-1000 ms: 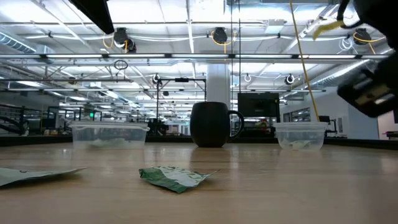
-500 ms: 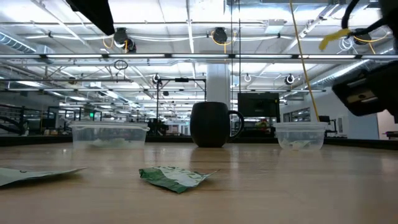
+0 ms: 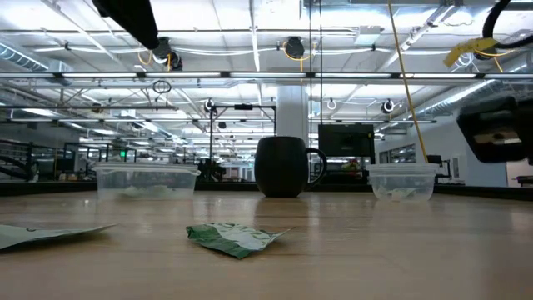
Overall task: Pick and place Stevia / Truvia into bins
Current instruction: Put the green stevia packet into the right transparent container
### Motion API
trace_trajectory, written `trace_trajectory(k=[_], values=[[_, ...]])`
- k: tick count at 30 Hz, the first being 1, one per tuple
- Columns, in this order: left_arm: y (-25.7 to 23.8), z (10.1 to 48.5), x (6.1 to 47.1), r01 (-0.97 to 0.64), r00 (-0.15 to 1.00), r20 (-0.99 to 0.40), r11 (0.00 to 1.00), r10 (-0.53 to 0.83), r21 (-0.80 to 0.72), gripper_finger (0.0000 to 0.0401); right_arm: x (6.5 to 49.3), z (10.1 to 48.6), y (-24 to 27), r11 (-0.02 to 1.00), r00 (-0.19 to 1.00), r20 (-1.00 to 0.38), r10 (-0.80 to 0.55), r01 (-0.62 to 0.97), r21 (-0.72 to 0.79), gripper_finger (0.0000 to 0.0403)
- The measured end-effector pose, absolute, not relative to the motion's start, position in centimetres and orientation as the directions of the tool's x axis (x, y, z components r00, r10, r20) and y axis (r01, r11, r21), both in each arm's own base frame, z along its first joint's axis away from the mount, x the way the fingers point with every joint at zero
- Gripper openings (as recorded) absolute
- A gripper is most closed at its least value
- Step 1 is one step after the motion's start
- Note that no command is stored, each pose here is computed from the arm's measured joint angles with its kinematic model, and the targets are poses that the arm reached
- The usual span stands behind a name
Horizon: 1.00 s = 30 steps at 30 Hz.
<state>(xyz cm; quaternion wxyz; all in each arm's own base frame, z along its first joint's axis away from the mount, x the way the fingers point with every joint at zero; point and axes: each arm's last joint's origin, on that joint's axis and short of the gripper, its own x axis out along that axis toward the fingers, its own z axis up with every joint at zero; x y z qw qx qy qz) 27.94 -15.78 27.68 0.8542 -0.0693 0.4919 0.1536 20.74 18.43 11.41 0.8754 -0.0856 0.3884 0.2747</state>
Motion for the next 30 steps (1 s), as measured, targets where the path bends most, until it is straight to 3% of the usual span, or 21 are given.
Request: trace_trajectory(k=[15,27,30], values=[[-15.8,27.7,27.9,-0.311,0.467,-0.863,0.949,0.191,0.042,0.0131,21.1,9.8,18.5,0.869,0.544,-0.751,0.375,-0.489,0.079,0.0165],[-15.7,27.7,28.0,-0.276,0.478,-0.851,0.957,0.217,0.089,0.0131,21.3,10.5,18.5,0.867,0.576,-0.713,0.399,-0.49,0.09,0.0023],[-15.7,27.7,28.0,-0.26,0.482,-0.847,0.96,0.226,0.109,0.0131,21.2,11.8,18.2,0.865,0.593,-0.691,0.413,-0.494,0.093,0.0005]])
